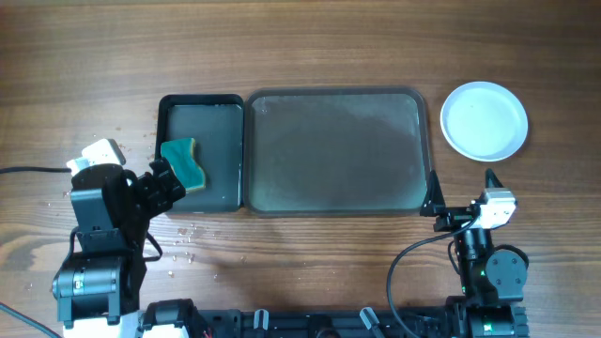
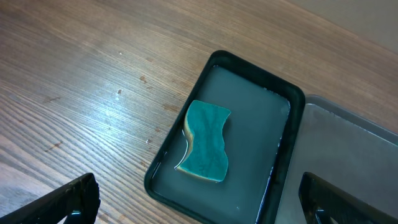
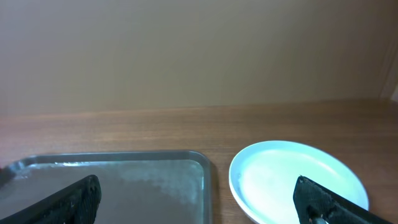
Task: Clean dirty plates on tray and stack at the side
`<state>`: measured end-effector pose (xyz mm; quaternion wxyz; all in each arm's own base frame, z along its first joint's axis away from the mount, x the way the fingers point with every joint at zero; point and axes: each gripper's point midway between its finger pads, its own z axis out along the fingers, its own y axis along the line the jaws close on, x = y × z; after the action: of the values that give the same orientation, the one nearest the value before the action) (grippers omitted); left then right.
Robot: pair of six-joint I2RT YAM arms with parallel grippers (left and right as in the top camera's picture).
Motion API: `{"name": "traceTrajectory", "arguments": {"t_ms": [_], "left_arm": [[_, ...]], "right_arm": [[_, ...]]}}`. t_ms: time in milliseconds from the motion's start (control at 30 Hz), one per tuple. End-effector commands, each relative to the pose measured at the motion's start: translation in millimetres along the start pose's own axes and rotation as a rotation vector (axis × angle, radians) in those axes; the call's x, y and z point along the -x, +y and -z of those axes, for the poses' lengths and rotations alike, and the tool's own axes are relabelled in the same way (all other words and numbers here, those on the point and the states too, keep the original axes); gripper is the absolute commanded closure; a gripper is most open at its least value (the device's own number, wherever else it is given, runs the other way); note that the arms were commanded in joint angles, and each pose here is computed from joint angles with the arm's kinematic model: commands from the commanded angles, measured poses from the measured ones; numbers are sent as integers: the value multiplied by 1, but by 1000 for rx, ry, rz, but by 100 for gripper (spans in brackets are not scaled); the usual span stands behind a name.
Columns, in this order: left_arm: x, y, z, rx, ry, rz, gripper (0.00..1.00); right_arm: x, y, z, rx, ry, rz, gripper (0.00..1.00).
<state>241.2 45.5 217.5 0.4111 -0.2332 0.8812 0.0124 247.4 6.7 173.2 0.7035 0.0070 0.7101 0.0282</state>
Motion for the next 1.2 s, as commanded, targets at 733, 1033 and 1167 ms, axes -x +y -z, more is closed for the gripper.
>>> {"name": "traceTrajectory", "arguments": {"t_ms": [733,1033,1167], "left_arm": [[6,1,3,5,-20,-4,0],[6,1,3,5,-20,-4,0],[5,1,8,0,-26,-5,0]], "right_arm": [[3,1,1,1,-15,47,0],[3,1,1,1,-15,48,0],[3,1,1,1,-15,47,0]]}}
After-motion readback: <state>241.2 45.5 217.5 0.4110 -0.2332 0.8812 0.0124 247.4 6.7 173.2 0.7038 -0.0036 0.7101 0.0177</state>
